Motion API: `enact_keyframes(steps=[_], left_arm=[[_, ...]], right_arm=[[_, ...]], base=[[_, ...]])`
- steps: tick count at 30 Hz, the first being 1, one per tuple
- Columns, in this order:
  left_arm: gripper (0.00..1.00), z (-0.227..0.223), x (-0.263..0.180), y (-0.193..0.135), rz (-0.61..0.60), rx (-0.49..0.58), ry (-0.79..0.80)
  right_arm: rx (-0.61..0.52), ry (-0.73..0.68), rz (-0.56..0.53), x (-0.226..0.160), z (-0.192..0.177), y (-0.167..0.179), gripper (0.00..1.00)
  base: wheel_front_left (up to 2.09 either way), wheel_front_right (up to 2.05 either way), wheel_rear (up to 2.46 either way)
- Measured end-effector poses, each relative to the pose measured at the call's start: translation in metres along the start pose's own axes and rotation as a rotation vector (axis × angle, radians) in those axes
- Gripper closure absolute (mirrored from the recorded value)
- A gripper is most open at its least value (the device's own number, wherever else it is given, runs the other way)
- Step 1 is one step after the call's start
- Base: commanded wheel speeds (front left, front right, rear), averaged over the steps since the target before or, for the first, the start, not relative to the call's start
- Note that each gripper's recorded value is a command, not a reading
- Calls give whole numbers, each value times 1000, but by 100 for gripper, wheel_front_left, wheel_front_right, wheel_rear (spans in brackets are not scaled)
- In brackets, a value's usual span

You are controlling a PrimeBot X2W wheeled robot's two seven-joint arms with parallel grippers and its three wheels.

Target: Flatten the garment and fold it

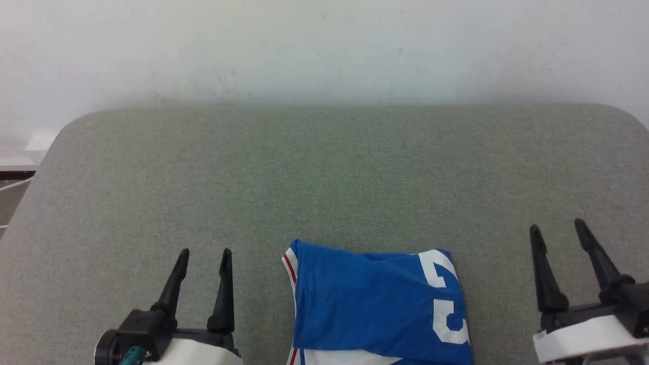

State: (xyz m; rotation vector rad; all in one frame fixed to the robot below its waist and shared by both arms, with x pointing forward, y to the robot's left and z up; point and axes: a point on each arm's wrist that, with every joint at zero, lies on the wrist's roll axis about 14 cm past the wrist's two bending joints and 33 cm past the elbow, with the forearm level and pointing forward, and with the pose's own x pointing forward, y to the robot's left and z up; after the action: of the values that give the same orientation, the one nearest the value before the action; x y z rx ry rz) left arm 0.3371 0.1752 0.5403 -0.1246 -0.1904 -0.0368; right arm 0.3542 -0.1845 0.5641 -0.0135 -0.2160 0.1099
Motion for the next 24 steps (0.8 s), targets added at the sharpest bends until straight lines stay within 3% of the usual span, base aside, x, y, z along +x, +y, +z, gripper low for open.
enact_keyframes(steps=[6,10,24], left_arm=[[0,-4,-1,-1,-3,-2,12],[0,-6,0,-1,-3,3,19],[0,-26,13,4,13,6,76]], right_arm=[[10,38,11,-2,-8,6,0],[21,139,33,-1,-23,7,0],[282,831,225,-19,-131,46,0]], base=[[0,0,0],[0,0,0],[0,0,0]])
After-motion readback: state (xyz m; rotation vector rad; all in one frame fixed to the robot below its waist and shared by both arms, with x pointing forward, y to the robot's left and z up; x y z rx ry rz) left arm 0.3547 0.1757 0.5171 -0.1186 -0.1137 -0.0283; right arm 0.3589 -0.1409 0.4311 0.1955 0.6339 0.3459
